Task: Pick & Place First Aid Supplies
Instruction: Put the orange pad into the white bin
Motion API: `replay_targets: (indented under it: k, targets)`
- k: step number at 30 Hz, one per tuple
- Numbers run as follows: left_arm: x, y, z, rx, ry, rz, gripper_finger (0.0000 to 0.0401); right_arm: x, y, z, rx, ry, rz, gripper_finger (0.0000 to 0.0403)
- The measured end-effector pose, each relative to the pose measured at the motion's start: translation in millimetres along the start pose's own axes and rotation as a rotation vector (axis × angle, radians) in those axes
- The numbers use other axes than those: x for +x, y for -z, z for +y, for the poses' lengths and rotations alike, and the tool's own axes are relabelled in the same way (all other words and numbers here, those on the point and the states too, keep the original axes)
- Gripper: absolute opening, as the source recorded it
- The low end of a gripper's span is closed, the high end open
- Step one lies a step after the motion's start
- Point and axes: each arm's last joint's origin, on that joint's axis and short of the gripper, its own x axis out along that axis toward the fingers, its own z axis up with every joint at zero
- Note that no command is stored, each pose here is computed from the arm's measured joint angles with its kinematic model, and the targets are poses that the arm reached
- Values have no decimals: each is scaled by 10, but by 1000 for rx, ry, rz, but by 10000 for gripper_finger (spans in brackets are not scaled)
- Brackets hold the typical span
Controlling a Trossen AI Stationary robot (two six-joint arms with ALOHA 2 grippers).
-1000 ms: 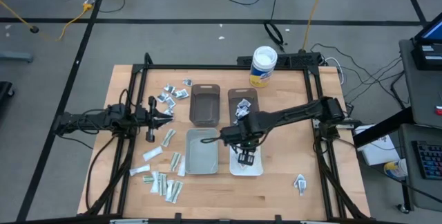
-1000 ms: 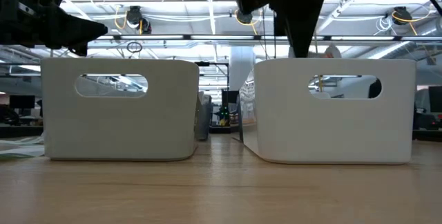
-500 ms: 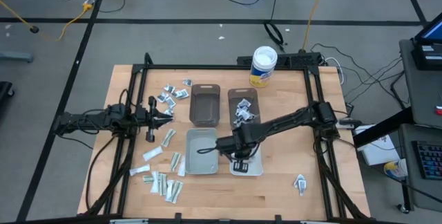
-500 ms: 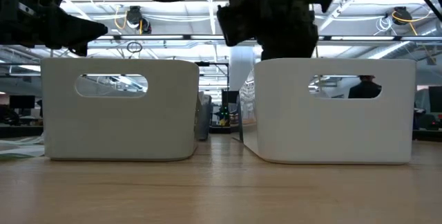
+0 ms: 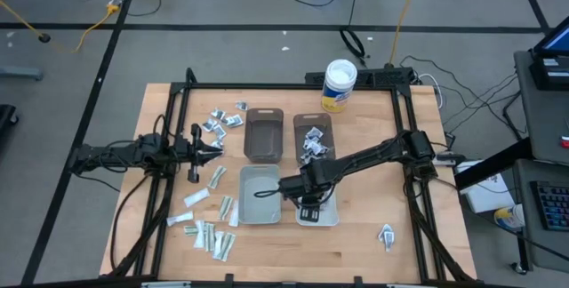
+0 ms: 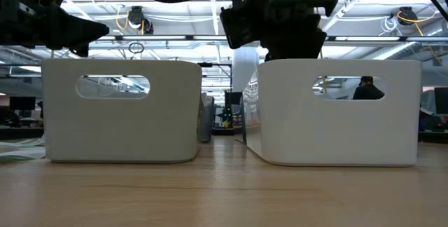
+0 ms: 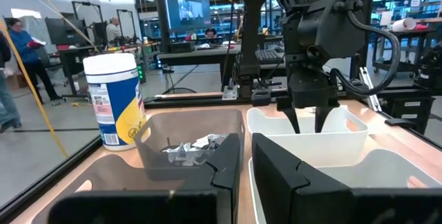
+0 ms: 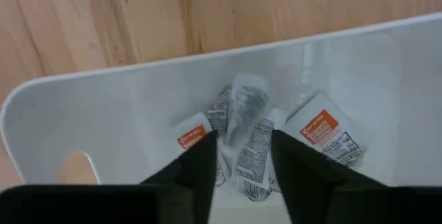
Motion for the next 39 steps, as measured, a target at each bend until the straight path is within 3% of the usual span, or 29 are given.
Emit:
replay_targets:
  k: [4,9,14,21,39]
  targets:
    - [0,0,0,0,0,0,47,0,8,-6,28,2,10,194]
    - [0,0,0,0,0,0,47,-185,99,-31,191,29,13,221]
    - [0,0,0,0,0,0,47,-331,301,-51,435,35,16,220]
    - [0,0,0,0,0,0,47,-393,781,29,705,47,29,209]
    - [0,0,0,0,0,0,47,-276,2012,514,1052,142,40,205]
